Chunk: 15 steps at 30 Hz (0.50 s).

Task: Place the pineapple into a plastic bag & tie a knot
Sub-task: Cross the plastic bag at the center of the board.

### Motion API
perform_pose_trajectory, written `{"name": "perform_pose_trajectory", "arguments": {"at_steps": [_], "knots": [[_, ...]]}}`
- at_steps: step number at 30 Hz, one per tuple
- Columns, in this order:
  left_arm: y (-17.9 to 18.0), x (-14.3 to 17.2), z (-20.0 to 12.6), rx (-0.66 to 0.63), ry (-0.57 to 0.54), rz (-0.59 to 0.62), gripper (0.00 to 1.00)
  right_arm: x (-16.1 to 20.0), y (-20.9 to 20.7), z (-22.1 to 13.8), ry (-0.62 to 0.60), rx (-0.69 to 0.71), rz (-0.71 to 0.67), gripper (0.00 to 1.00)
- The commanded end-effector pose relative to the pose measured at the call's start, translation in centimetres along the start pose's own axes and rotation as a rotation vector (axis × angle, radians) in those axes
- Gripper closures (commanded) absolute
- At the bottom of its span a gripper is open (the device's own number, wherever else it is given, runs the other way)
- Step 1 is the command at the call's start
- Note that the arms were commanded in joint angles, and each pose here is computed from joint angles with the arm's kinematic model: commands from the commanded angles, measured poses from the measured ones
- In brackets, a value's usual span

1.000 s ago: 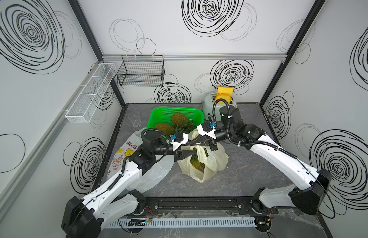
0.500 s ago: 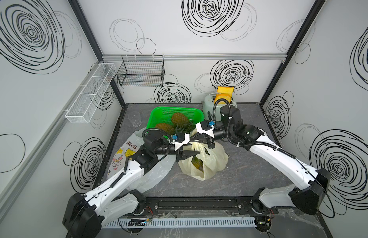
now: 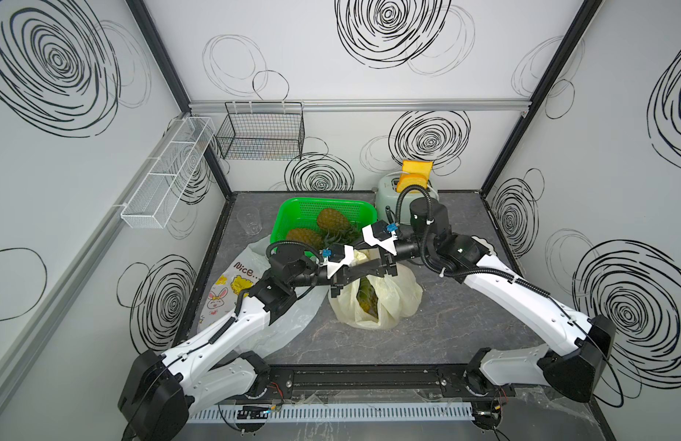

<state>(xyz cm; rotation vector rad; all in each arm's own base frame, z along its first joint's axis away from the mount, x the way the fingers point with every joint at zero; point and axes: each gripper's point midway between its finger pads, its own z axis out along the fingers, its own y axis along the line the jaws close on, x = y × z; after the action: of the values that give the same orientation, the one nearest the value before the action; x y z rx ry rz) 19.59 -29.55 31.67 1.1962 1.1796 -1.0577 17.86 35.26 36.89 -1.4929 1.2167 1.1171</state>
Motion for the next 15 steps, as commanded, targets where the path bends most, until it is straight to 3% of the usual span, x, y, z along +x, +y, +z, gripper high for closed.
{"name": "perform_pose_trajectory", "arguments": {"at_steps": [1,5,9,12,15], "knots": [[-0.2,-1.1,-0.1,-0.015,-0.037,0.111,0.95,-3.8,0.1,-2.2,-0.031,0.092,0.044,0.3],[-0.4,-0.9,0.0,-0.018,-0.026,0.158,0.95,-4.7,-1.9,-5.4,-0.027,0.335,0.216,0.23],[-0.9,-0.8,0.2,-0.027,-0.013,0.249,0.95,-2.3,-4.4,-8.8,0.018,0.544,0.521,0.31],[-1.4,-0.6,0.5,-0.032,0.006,0.323,0.95,-0.2,-4.4,-8.7,0.118,0.55,0.69,0.36],[-1.5,-0.6,0.7,-0.043,0.024,0.375,0.95,0.9,-3.6,-7.5,0.19,0.476,0.771,0.38]]}}
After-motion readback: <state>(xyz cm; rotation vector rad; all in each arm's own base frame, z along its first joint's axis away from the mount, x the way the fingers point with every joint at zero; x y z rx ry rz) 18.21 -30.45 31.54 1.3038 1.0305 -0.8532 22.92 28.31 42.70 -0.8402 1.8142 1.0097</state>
